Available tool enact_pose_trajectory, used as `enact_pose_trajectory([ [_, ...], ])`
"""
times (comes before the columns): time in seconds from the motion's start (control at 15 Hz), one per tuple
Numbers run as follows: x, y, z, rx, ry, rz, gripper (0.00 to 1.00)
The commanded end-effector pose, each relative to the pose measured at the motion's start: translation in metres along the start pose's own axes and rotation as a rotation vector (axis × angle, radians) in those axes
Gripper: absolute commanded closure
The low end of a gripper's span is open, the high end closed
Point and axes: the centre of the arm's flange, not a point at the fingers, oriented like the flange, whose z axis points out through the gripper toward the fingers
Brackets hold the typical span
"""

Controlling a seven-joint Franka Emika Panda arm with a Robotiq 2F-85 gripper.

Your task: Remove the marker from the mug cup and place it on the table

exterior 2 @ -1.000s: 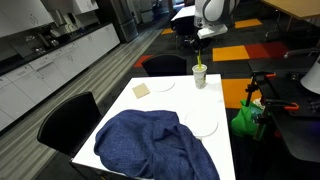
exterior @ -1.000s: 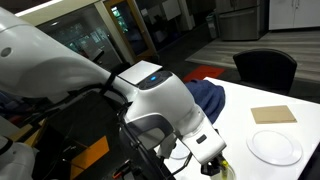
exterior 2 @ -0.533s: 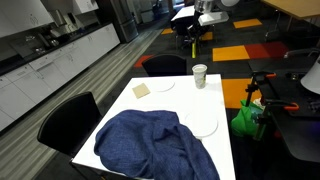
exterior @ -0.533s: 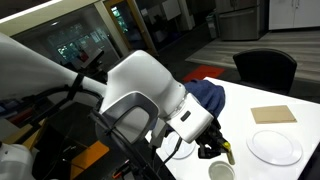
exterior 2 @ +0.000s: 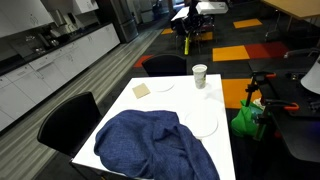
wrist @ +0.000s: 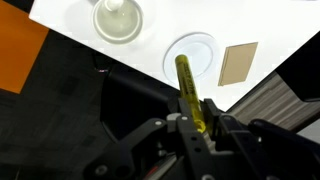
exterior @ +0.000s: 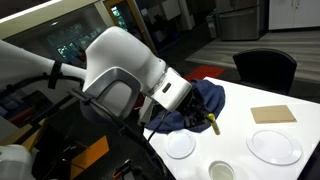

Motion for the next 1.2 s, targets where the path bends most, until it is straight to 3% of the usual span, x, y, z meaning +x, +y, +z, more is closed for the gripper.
enact_pose_trajectory([
  [0.0, -0.010, -0.024, -0.010, 0.013, -0.080, -0.016, 0.95],
  [0.27, -0.020, -0.042, -0.004, -0.022, -0.174, 0.001, 0.95],
  [0.73, -0.017, -0.041, 0.036, -0.119, -0.349, 0.031, 0.95],
  [0.87, -0.027, -0.035, 0.030, -0.109, -0.321, 0.034, 0.95],
  [0.93, -0.028, -0.034, 0.034, -0.116, -0.327, 0.034, 0.81],
  [1.13, -0.028, -0.034, 0.036, -0.118, -0.329, 0.033, 0.81],
])
